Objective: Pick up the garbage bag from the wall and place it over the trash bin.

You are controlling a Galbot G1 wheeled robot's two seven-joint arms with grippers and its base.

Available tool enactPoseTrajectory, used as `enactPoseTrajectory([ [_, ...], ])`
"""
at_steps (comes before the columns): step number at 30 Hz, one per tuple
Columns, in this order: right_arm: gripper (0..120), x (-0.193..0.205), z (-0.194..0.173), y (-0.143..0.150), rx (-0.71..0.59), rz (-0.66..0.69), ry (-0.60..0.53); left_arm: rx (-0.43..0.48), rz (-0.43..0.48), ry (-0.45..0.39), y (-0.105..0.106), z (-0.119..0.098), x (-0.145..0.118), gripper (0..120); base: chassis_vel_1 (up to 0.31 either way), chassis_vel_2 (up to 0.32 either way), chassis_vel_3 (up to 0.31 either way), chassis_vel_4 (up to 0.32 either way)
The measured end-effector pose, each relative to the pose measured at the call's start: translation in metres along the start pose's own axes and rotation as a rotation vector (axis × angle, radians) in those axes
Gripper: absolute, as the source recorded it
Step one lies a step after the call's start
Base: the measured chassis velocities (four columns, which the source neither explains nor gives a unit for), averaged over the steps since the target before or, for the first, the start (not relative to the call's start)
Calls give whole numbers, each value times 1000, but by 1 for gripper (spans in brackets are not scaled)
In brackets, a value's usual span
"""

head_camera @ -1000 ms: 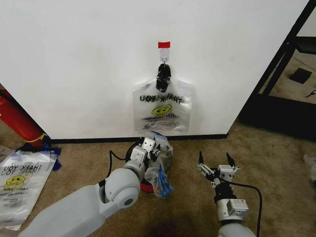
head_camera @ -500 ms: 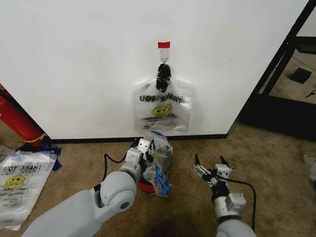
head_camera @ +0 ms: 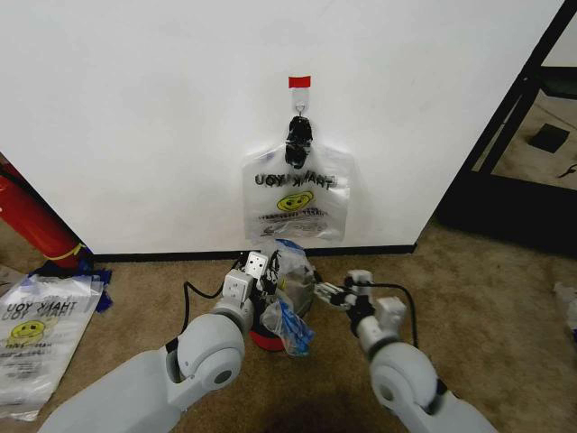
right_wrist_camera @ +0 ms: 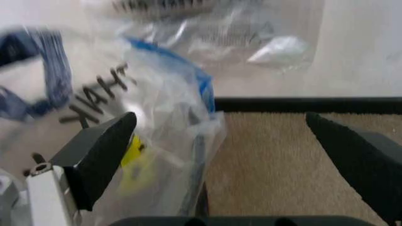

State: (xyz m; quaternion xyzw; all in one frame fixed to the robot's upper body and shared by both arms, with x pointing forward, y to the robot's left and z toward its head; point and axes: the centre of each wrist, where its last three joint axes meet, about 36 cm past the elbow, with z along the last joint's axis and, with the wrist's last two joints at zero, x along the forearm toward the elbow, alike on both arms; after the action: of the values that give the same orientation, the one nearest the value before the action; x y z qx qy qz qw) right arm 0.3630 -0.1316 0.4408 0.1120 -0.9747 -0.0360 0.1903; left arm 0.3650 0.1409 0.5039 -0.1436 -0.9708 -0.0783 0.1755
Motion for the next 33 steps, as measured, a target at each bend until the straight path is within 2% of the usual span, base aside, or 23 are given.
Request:
enactPoseTrajectory([
  [8,100,-19,-11,17,23,27,122,1,7,-3,-1,0,0,0,0,0,0,0],
  [14,100,-38,-22,26,-12,66,232,-1,7,-10,0,1,0,0,0,0,0,0],
  [27,100,-70,-25,44,-43,83,331,-4,8,-26,1,1,1,0,0,0,0,0],
  [33,81,-75,-29,48,-67,79,376,-4,9,-34,3,0,4,0,0,0,0,0],
])
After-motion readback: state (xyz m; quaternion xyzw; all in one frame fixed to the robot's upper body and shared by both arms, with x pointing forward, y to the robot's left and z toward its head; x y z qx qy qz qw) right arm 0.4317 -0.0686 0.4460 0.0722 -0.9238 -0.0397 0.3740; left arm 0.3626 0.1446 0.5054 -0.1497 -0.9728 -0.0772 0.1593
